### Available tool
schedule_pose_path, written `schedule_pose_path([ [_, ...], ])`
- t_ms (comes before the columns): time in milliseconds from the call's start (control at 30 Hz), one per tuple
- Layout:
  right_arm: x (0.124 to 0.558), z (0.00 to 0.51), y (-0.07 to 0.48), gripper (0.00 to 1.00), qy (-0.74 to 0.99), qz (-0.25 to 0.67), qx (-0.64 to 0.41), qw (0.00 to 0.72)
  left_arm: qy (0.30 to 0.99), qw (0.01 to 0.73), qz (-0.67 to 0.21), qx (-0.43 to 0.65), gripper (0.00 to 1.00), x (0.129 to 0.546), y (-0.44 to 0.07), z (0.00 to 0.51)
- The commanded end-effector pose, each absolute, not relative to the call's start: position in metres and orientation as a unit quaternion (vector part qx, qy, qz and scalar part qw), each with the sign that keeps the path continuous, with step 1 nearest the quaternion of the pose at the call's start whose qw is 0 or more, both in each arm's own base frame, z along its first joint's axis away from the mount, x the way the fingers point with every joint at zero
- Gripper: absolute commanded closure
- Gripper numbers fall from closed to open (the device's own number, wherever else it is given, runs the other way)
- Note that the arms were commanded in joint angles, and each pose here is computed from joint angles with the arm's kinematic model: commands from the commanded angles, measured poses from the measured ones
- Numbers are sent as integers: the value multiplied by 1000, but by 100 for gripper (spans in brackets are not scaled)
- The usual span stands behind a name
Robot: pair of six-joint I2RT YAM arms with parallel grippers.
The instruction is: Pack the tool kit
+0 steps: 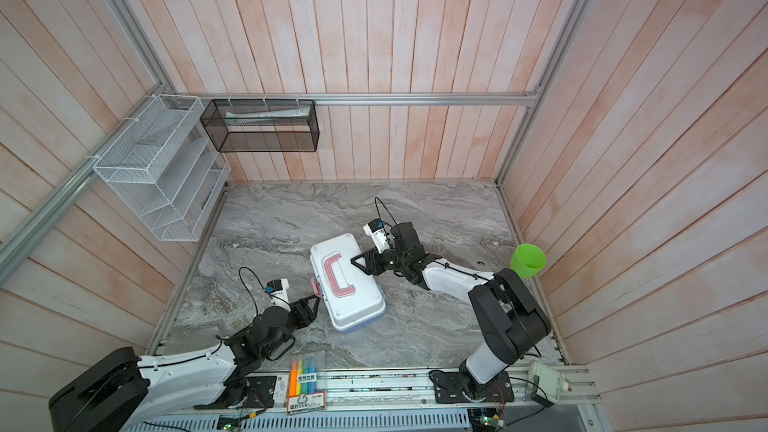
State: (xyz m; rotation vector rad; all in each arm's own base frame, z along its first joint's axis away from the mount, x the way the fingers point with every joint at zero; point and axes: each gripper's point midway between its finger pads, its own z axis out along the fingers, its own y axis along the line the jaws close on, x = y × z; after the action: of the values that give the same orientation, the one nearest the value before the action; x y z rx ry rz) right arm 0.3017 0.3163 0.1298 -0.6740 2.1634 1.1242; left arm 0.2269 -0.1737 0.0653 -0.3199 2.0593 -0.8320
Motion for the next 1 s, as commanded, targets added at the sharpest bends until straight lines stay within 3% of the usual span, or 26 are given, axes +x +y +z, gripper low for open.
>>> schedule_pose_path([
  [0, 269, 75, 307, 45, 860, 391, -252, 211, 768, 468, -419, -124, 40, 233, -193, 116],
  [300, 269, 75, 308, 45, 859, 391, -253, 213, 752, 474, -443, -116, 50, 232, -197, 129],
  [967, 267, 73, 310, 45, 860, 390, -254, 209, 764, 456, -444, -108, 58, 228, -202, 122],
])
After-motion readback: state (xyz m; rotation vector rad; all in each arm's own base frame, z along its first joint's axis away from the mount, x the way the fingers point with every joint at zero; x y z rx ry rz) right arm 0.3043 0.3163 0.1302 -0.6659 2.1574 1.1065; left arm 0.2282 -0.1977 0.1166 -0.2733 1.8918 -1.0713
